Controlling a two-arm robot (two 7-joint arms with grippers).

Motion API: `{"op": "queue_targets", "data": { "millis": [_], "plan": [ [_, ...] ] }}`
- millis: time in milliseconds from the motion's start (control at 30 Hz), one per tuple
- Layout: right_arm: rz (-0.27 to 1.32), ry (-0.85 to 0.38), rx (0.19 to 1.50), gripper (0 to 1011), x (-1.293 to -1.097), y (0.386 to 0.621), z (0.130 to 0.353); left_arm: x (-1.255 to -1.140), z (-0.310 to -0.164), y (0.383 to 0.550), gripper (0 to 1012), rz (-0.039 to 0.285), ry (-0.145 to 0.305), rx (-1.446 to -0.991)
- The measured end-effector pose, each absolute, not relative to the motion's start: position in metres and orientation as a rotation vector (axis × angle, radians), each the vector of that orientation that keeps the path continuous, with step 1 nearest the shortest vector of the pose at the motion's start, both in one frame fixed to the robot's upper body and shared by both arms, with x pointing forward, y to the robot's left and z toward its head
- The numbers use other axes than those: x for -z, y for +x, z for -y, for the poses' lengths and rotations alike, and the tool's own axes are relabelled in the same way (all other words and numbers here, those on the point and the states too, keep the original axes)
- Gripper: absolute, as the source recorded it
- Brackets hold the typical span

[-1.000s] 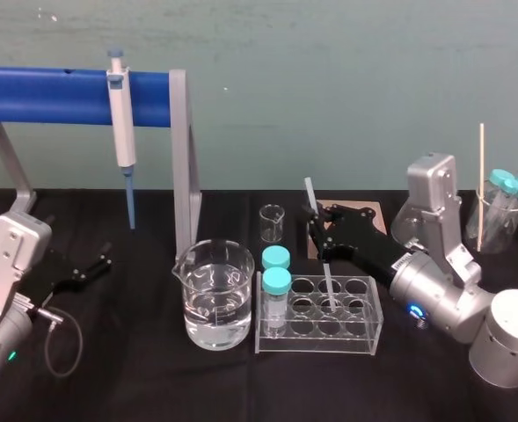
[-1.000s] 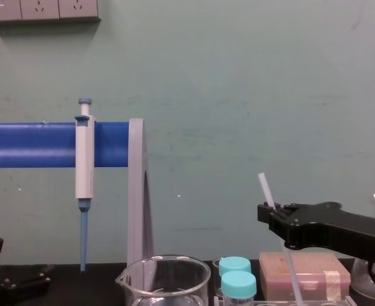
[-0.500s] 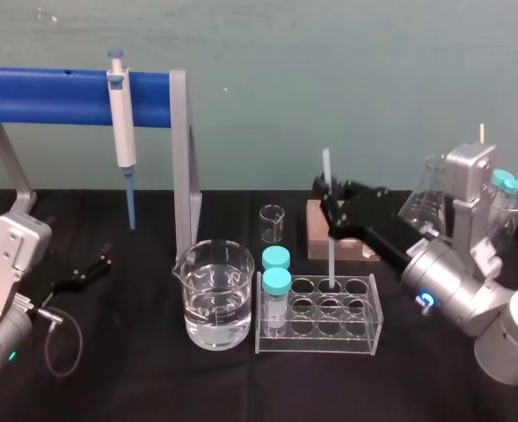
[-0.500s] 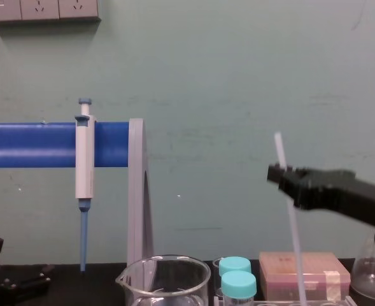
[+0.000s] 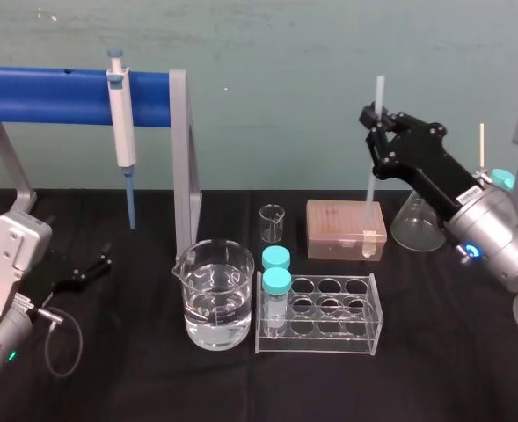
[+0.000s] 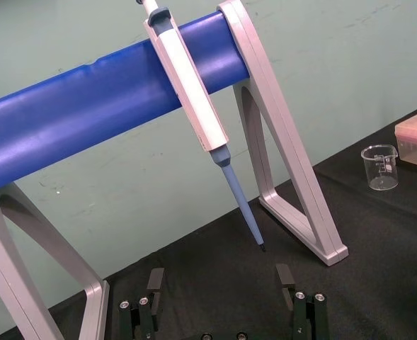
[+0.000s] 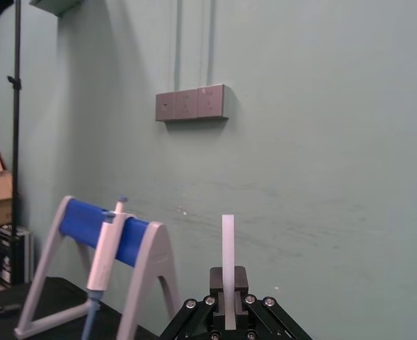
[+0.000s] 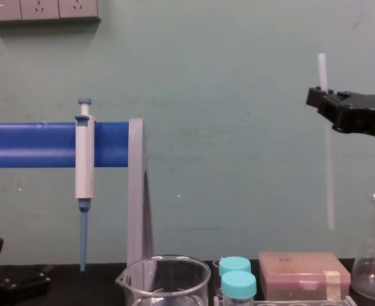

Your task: Pick up the stirring rod with one hand, then place it down.

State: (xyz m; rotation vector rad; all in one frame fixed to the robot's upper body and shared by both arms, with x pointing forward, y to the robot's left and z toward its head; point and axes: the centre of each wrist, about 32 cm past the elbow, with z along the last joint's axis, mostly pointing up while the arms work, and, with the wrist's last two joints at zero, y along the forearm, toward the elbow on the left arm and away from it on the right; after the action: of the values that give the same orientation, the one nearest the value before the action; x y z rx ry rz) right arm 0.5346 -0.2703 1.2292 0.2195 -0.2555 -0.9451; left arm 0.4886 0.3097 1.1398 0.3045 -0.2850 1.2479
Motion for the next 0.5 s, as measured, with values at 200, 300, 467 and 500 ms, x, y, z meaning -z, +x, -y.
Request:
{"op": "queue_targets", "data": {
  "millis": [200,300,467,500],
  "plan": [
    [0.265,0.199,0.965,68,-1.2295,0.5332,0.2767,-1.1398,-0.3097,0.4886,1000,0.285,0.304,-1.248],
    [0.262,0.195,0.969,67,-1.2286,0.5323,0.2775,-1.1398,-0.3097,0.4886,1000,0.285,0.304,-1.248],
    [0.257,0.191,0.972,67,-1.2274,0.5314,0.2780,-1.1398,-0.3097,0.4886,1000,0.285,0.304,-1.248],
    [0.257,0.191,0.972,67,-1.2274,0.5314,0.2780,-1.1398,-0.3097,0.4886,1000,0.285,0.304,-1.248]
  ]
}}
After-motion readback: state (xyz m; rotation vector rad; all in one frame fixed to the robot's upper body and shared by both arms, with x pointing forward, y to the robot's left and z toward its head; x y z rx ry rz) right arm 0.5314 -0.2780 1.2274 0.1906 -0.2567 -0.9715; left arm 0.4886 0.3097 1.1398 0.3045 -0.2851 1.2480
